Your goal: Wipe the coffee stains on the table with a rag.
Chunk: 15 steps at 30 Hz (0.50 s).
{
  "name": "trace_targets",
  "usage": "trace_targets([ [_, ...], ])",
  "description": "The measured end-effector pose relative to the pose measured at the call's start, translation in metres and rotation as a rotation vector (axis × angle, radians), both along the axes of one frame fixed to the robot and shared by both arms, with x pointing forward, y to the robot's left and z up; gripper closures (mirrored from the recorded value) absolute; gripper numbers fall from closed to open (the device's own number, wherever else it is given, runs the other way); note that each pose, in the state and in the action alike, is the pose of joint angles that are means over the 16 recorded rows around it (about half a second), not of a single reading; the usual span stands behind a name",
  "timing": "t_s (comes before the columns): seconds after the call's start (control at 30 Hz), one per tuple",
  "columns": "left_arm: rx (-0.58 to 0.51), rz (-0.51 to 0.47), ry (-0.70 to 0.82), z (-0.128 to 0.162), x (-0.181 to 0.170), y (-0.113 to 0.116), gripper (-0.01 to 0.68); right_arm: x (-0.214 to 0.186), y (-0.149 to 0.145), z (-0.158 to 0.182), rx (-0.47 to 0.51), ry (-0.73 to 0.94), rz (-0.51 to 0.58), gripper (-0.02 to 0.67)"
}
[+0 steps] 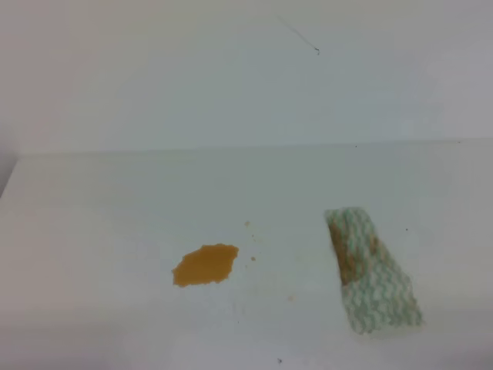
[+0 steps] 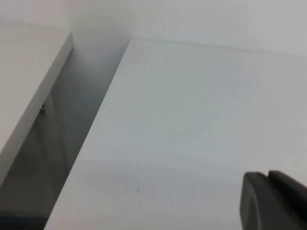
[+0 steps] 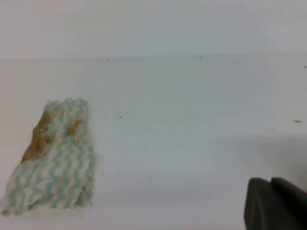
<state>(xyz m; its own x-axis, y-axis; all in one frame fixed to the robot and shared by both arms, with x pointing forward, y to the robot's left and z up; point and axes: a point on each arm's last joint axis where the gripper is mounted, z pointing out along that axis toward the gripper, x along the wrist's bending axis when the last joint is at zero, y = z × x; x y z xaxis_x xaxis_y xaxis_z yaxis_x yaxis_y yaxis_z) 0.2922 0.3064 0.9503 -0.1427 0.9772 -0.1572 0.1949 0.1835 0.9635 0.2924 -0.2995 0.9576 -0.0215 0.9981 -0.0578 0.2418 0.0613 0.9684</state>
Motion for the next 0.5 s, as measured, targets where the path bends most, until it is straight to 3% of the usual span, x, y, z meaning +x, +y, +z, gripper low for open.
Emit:
trace_targets([
  [0.5,0.0,0.0,0.0,0.0,0.0,0.0,0.672,0.0,0.0,0.0,0.0,0.0,0.0,0.65],
])
